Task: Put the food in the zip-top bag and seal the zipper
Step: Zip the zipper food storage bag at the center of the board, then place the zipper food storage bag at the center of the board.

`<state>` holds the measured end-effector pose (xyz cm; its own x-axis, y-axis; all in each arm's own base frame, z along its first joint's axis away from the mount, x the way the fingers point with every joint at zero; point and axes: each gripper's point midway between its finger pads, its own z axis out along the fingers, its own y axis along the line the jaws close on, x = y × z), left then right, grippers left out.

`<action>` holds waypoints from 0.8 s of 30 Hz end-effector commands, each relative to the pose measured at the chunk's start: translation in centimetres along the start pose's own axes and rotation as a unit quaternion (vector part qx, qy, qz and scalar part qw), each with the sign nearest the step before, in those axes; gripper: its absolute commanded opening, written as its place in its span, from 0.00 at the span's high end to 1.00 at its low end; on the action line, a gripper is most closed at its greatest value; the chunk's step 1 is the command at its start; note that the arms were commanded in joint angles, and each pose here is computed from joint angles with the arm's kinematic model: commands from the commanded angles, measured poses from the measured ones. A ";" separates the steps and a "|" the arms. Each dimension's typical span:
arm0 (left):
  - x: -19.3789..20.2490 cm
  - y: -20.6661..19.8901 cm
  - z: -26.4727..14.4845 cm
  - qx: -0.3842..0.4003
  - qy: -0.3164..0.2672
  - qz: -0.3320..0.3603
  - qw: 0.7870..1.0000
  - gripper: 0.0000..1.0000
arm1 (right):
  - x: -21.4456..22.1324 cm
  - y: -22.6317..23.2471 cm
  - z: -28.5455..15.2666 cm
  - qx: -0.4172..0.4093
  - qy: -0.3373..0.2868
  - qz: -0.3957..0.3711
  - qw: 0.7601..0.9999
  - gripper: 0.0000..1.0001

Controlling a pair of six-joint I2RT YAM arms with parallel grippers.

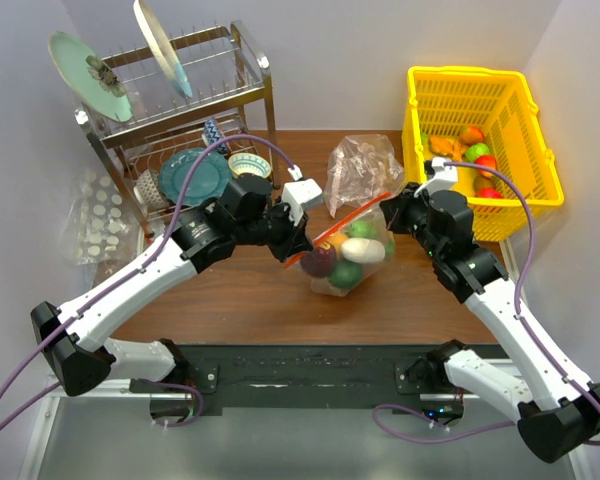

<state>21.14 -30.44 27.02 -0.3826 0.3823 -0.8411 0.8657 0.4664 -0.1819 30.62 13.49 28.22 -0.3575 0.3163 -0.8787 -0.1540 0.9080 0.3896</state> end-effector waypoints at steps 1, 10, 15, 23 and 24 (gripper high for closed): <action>1.9 -0.7 -1.6 0.002 0.026 -0.019 0.999 1.00 | -5.5 -5.7 -0.7 0.162 -0.096 0.001 0.982 1.00; 2.4 -0.3 -1.4 -0.006 0.032 -0.022 0.999 1.00 | -5.1 -7.6 -0.8 0.205 -0.097 0.011 0.974 1.00; 2.6 0.2 -1.4 -0.020 0.034 -0.025 0.999 1.00 | -4.7 -7.0 -0.3 0.185 -0.091 0.017 0.978 1.00; 3.1 6.5 -1.4 -0.170 0.063 -0.081 0.980 1.00 | -1.9 -3.0 2.8 0.066 -0.038 0.034 0.997 1.00; 2.6 7.2 -1.7 -0.188 0.055 -0.089 0.976 1.00 | -1.9 -2.3 3.1 0.047 -0.038 0.033 0.998 1.00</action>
<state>23.31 -28.00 24.36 -0.4850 0.3872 -0.7841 0.7548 0.6381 -0.1518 32.61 10.94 26.22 -0.3653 0.3493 -0.8629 0.0132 0.9288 0.3704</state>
